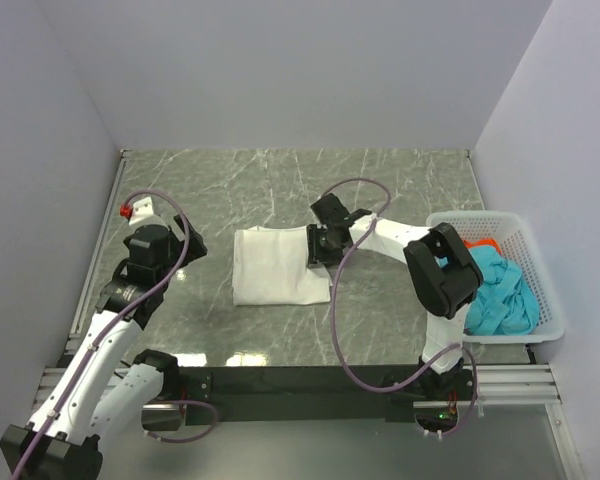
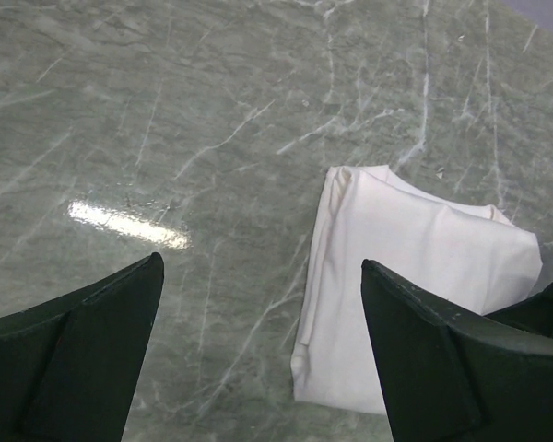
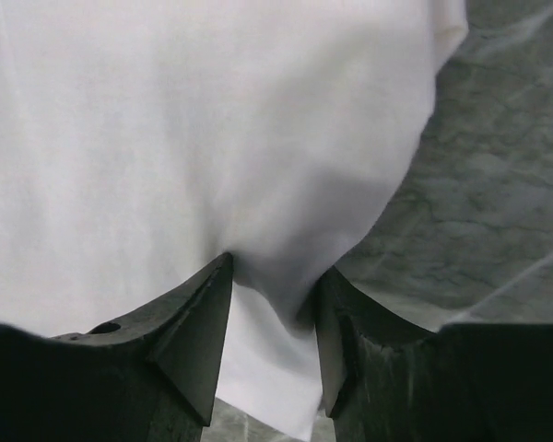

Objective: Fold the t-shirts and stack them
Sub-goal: Neatly place the folded tshirt to the corner

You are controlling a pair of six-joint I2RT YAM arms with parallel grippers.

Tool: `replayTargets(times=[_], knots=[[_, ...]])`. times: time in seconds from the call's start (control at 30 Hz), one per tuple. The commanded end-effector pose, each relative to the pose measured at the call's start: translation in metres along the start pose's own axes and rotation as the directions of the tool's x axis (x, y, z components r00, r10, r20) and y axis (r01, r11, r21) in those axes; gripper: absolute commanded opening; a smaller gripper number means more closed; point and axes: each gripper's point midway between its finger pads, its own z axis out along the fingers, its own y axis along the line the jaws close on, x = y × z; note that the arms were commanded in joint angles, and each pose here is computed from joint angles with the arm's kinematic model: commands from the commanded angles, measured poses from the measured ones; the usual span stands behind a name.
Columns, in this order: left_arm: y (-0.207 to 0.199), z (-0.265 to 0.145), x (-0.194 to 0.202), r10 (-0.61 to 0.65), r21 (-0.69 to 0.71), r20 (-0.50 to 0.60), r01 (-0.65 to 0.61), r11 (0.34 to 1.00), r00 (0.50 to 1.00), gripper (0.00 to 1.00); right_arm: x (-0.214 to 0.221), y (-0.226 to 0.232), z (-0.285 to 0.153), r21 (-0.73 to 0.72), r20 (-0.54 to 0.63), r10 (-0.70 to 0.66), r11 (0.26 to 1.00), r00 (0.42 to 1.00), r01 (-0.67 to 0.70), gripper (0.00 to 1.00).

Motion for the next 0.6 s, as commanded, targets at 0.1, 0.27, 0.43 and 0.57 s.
replayTargets(times=[0.1,0.27,0.43,0.57], knots=[[0.008,0.002,-0.004,0.034,-0.027,0.031,-0.033,0.999,0.999,0.93,-0.005,-0.008,0.013,0.121,-0.02,-0.057,0.991,0.998,0.059,0.22],[0.008,0.001,-0.006,0.038,-0.023,0.037,-0.037,0.999,0.999,0.93,-0.051,-0.036,-0.006,0.284,0.027,-0.138,0.951,0.99,0.124,0.0],[0.008,0.001,-0.01,0.05,-0.023,0.042,-0.049,0.999,0.998,0.94,-0.119,-0.083,-0.042,0.479,0.097,-0.212,0.867,0.972,0.141,0.0],[0.007,0.001,-0.017,0.056,-0.021,0.063,-0.055,0.998,0.996,0.93,-0.167,-0.134,-0.071,0.61,0.145,-0.225,0.787,0.964,0.092,0.0]])
